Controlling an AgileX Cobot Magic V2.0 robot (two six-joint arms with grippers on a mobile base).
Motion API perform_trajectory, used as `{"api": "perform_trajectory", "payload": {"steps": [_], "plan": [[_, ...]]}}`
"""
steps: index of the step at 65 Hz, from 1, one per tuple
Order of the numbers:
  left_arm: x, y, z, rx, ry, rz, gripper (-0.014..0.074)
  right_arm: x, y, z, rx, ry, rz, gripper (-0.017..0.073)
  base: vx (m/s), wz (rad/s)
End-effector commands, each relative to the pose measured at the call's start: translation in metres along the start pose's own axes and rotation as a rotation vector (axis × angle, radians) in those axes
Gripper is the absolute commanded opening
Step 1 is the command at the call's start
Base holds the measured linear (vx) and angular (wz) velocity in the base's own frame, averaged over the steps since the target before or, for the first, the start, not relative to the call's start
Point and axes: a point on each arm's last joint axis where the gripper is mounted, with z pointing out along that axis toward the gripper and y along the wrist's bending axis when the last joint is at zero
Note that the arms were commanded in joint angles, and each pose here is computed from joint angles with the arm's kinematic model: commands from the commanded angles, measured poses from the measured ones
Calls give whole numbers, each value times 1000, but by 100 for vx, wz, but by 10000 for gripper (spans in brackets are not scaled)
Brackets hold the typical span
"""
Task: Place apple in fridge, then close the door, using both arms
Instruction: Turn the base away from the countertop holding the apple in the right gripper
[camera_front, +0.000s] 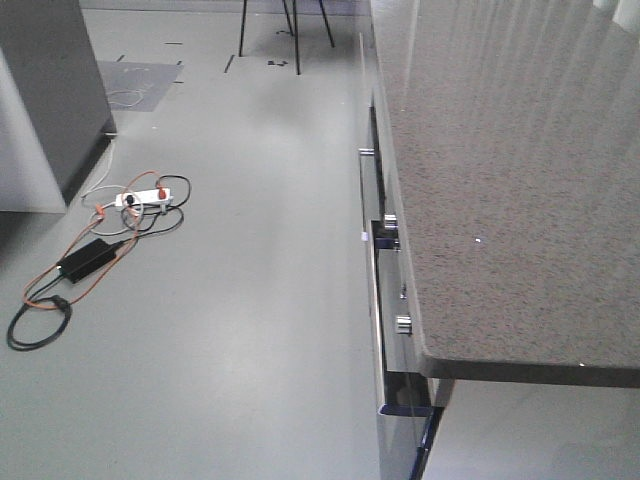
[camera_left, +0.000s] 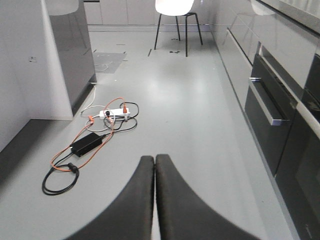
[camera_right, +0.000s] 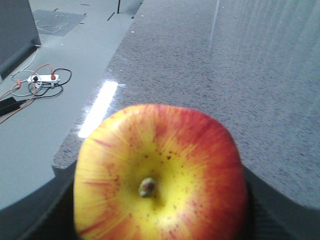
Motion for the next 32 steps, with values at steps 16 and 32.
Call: {"api": "perform_trajectory", "payload": {"steps": [16,32], "plan": [[0,-1,1,22,-54,-12,-5,-15,-2,-3,23,-99,5,30,2,30],[0,-1,1,22,-54,-12,-5,-15,-2,-3,23,-99,5,30,2,47]]}}
